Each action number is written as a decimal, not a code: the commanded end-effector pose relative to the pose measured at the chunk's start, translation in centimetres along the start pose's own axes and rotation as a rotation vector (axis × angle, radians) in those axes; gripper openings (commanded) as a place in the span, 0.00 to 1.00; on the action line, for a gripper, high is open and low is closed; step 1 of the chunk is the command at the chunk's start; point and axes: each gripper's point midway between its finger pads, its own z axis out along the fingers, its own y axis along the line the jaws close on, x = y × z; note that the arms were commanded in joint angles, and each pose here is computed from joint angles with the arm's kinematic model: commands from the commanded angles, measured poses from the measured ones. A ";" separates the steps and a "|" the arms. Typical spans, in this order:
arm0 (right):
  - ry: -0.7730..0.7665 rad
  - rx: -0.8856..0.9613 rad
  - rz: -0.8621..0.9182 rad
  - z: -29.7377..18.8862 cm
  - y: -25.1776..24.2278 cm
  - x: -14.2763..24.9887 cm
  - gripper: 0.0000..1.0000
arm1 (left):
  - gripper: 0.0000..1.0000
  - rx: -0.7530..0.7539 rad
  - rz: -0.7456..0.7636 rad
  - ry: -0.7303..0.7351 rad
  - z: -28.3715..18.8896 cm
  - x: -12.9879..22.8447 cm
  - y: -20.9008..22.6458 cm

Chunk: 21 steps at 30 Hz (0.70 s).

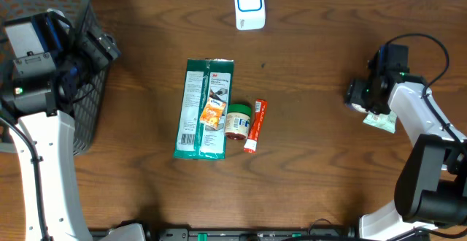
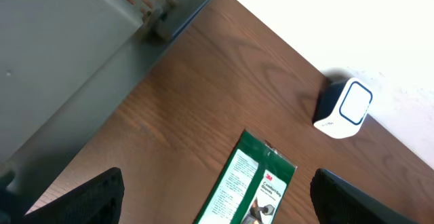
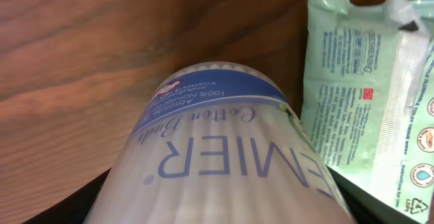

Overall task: Scan the item barcode
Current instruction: 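Carry the swab tub right and set it beside the wipe pack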

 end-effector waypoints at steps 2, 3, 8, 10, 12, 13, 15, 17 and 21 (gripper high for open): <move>-0.004 0.030 0.012 0.1 -1.2 0.1 0.24 | 0.86 -0.004 0.001 -0.026 -0.6 -0.7 -0.1; -0.005 0.048 0.016 0.1 -1.7 0.1 0.28 | 0.86 -0.004 0.001 -0.026 -0.6 -0.7 -0.1; -0.008 0.070 0.033 0.1 -2.6 0.0 0.99 | 0.86 -0.004 0.001 -0.026 -0.6 -0.7 -0.1; -0.012 0.069 0.036 0.0 -2.7 -0.2 0.99 | 0.86 -0.004 0.001 -0.026 -0.6 -0.7 -0.1; -0.018 0.059 0.036 -0.1 -2.5 -0.5 0.99 | 0.86 -0.004 0.001 -0.026 -0.6 -0.7 -0.1; -0.019 0.045 0.036 -0.3 -2.2 -0.7 0.99 | 0.86 -0.004 0.001 -0.026 -0.6 -0.7 -0.1; -0.013 0.025 0.035 -0.8 -1.8 -1.0 0.99 | 0.86 -0.004 0.001 -0.026 -0.6 -0.7 -0.1; -0.001 0.016 0.036 -1.7 -1.6 -1.4 0.99 | 0.86 -0.004 0.001 -0.026 -0.6 -0.7 -0.1; 0.039 -0.008 0.036 -4.3 -0.9 -2.1 0.99 | 0.86 -0.004 0.001 -0.026 -0.6 -0.7 -0.1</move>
